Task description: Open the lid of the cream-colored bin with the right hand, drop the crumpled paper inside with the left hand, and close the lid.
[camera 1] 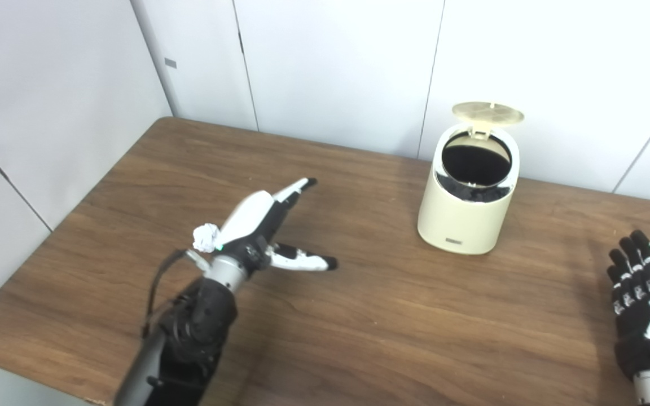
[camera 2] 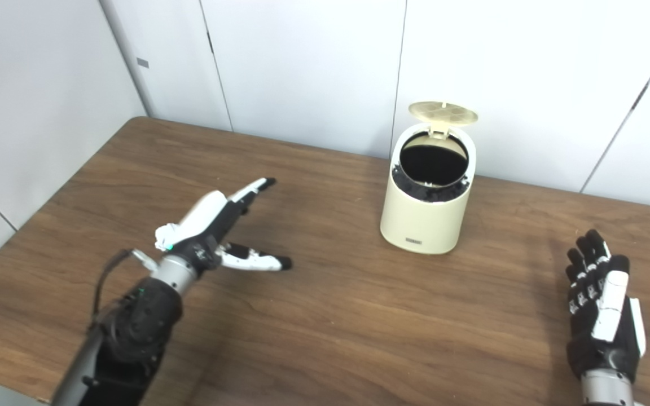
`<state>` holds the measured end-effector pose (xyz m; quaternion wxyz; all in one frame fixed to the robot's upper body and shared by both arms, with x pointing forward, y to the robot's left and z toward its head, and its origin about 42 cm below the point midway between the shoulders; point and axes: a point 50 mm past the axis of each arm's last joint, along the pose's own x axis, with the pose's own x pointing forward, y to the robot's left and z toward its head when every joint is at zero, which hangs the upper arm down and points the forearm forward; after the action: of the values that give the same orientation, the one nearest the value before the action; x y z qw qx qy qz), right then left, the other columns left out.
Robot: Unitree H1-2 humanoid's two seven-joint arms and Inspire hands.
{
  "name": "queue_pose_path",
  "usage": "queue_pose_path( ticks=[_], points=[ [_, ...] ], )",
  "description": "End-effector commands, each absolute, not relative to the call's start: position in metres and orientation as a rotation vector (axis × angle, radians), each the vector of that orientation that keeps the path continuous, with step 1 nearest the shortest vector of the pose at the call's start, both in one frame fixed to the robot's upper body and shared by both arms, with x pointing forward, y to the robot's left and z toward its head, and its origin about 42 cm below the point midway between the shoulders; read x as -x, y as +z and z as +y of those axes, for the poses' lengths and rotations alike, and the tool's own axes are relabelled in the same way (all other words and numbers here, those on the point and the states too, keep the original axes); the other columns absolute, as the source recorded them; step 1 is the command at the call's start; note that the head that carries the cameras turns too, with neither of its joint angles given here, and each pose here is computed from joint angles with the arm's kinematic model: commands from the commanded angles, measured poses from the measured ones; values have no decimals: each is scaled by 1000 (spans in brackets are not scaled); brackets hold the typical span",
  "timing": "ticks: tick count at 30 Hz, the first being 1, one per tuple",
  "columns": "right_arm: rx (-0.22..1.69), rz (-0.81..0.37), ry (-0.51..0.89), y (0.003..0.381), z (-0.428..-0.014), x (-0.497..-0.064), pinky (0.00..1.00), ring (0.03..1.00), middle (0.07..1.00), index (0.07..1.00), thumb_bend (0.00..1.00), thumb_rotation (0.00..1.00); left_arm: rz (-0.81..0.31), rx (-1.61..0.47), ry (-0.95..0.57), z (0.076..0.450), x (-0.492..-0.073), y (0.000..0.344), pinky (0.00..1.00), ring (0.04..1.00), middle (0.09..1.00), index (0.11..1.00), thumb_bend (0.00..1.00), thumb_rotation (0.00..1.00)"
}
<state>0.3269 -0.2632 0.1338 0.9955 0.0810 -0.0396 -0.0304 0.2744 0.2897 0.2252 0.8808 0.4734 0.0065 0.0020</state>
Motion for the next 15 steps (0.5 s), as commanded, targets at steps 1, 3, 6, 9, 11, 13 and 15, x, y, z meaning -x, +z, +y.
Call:
queue_pose_path(
  ticks=[1,3,6,9,11,13,15],
  points=[
    [-169,-165,-38,154,-258,-338,1000,959,956,942,477,1000,-41,-1077,61,300,-275,248,742,919,933,939,983,308],
    [-171,-163,-36,152,-259,-338,1000,962,959,944,479,1000,-26,-1139,76,311,-276,251,752,924,938,942,976,314],
    [-173,-165,-35,151,-261,-338,1000,960,958,944,485,1000,2,-1256,94,326,-277,254,762,919,929,940,971,339],
    [-158,-166,-37,150,-261,-338,1000,957,956,941,481,1000,35,-1292,106,341,-279,257,793,933,933,937,965,308],
    [-152,-164,-37,150,-262,-338,1000,956,954,939,478,1000,55,-1306,111,351,-279,259,801,935,932,928,963,273],
    [-145,-161,-32,150,-262,-338,1000,959,955,942,484,1000,74,-1331,122,359,-279,259,806,931,930,920,963,258],
    [-143,-157,-29,150,-263,-339,1000,962,958,945,497,1000,103,-1357,135,367,-278,258,799,926,926,915,973,243]
  ],
)
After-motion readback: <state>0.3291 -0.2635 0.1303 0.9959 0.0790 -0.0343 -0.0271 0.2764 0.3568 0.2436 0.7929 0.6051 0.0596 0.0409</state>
